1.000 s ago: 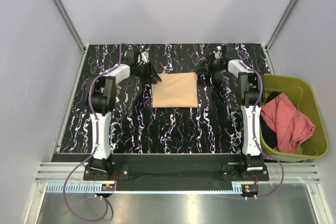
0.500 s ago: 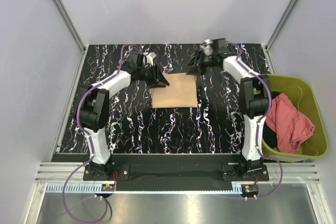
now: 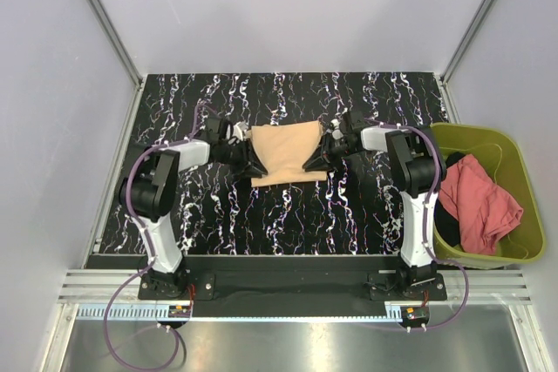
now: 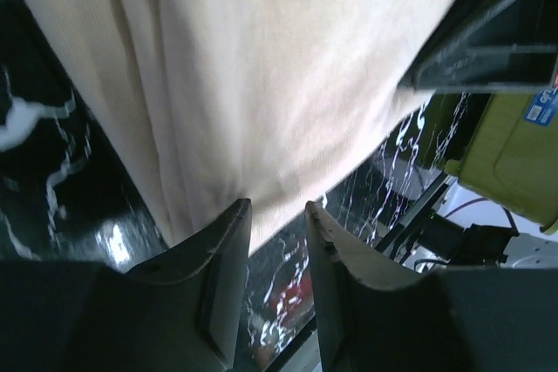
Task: Fold and stack the t-shirts
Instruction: Fold the tshirt
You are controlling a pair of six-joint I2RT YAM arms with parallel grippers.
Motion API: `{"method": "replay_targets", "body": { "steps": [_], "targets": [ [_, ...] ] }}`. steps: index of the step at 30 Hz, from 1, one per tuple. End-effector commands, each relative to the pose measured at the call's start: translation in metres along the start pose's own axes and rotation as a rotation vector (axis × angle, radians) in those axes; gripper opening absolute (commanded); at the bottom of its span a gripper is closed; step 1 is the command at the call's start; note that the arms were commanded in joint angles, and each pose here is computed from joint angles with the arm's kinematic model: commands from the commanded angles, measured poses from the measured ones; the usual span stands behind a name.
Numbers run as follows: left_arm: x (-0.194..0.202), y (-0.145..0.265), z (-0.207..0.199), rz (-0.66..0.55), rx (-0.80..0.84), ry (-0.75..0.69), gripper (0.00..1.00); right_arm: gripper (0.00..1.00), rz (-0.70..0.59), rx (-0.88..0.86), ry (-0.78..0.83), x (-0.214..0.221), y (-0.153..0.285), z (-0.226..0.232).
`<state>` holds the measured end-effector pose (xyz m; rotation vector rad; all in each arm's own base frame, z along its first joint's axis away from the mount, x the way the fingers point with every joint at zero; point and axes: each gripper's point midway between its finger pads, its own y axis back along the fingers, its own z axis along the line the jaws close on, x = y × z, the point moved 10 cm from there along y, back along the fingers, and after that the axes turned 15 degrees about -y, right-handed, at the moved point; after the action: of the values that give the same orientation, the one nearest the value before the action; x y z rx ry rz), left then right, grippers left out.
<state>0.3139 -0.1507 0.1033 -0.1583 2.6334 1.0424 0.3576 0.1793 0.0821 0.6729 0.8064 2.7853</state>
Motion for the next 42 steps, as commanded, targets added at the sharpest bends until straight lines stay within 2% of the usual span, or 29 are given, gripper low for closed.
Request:
{"method": "replay_targets", "body": {
  "steps": [1, 4, 9, 12, 16, 19, 24, 27, 30, 37, 38, 42],
  "targets": [
    [-0.006, 0.022, -0.019, -0.074, -0.017, -0.088, 0.4, 0.25, -0.042, -0.085, 0.134, 0.011, 0.026, 0.032],
    [-0.015, 0.032, -0.038, -0.113, 0.013, -0.109, 0.42, 0.25, -0.04, -0.119, 0.152, 0.022, 0.035, 0.049],
    [-0.025, 0.008, -0.049, -0.102, 0.092, -0.079, 0.41, 0.26, -0.002, -0.108, 0.156, 0.025, 0.017, 0.054],
    [-0.025, -0.013, -0.054, -0.096, 0.144, -0.073, 0.41, 0.26, -0.053, -0.07, 0.117, 0.018, 0.017, 0.04],
    [-0.018, -0.042, -0.053, -0.068, 0.205, -0.045, 0.41, 0.25, -0.044, -0.03, 0.04, 0.015, 0.02, -0.004],
    [-0.005, -0.058, -0.031, -0.026, 0.161, 0.012, 0.37, 0.25, -0.033, -0.017, 0.016, 0.015, 0.022, -0.024],
    [-0.008, -0.036, -0.036, -0.016, 0.104, -0.075, 0.39, 0.24, -0.071, -0.065, 0.045, 0.017, 0.042, -0.004],
    [-0.025, -0.013, -0.056, -0.062, 0.097, -0.138, 0.44, 0.24, -0.103, -0.119, 0.106, 0.011, 0.055, 0.029],
    [-0.043, -0.001, -0.06, -0.117, 0.118, -0.129, 0.45, 0.25, -0.135, -0.143, 0.134, -0.004, 0.056, 0.049],
    [-0.065, -0.014, -0.007, -0.156, 0.144, 0.004, 0.43, 0.32, -0.148, -0.173, 0.117, -0.063, 0.031, 0.062],
    [-0.067, -0.015, 0.0, -0.165, 0.146, 0.016, 0.42, 0.33, -0.138, -0.17, 0.093, -0.075, 0.023, 0.053],
    [-0.064, -0.018, 0.028, -0.158, 0.123, 0.048, 0.42, 0.34, -0.172, -0.214, 0.1, -0.114, 0.031, 0.056]
  ]
}}
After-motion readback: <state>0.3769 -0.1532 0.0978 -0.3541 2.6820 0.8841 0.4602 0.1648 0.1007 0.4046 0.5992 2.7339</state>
